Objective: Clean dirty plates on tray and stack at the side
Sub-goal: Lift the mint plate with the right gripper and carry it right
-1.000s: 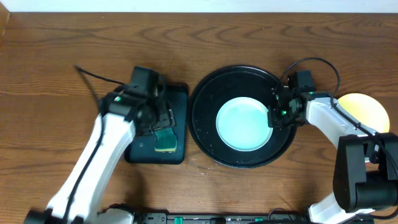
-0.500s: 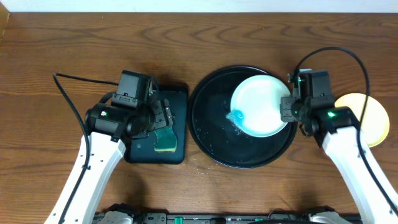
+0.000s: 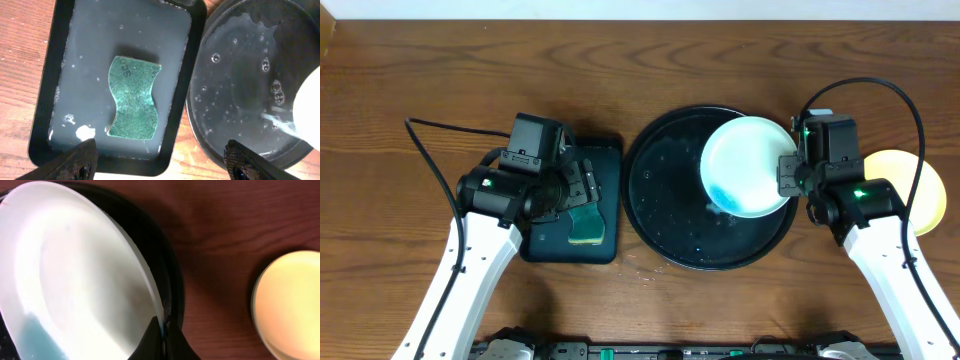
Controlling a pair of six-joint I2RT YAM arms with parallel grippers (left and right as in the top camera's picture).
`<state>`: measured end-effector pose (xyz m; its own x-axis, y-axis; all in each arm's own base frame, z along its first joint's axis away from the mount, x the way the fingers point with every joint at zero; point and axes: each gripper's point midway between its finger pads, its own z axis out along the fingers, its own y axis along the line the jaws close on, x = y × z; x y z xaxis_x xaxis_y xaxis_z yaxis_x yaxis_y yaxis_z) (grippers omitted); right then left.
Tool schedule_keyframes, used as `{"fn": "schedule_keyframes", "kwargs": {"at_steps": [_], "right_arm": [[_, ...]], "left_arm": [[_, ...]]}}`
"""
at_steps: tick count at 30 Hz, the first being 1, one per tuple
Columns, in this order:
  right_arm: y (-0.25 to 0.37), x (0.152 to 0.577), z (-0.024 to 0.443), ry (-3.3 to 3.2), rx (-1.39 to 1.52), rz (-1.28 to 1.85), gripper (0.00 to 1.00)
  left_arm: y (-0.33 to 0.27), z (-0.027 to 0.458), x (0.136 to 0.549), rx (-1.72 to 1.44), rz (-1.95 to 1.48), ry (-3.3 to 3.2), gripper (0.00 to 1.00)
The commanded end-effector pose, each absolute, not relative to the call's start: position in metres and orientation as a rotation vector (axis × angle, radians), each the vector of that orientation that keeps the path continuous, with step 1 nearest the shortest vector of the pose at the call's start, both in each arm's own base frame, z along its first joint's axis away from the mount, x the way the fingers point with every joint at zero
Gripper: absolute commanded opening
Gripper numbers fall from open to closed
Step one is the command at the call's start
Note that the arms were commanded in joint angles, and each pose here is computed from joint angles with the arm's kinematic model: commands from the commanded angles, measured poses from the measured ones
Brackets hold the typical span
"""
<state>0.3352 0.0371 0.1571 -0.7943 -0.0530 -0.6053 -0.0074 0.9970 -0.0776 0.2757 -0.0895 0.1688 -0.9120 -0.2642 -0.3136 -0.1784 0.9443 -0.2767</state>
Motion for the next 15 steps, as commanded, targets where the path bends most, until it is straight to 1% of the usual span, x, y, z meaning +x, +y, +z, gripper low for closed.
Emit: {"fn": "schedule_keyframes", "kwargs": {"at_steps": [1,3,9,15], "right_arm": [[0.043,0.342,0.168,2.434,-0.141,-0.146,0.01],[0.048,0.343,0.171,2.412,-0.194,-0.197,0.01],[0.061,0.336,0.186,2.31,-0.304,-0.481,0.01],[0.079,0.327,0.206,2.185,-0.363,-0.654,0.01]], "left_arm": [[-0.089,0.176,0.28,-0.331,-0.351,2.726,0.82],[-0.089,0.176,0.28,-0.331,-0.351,2.726,0.82],[-0.089,0.176,0.28,-0.331,-0.351,2.726,0.82],[-0.089,0.176,0.28,-0.331,-0.351,2.726,0.82]]}}
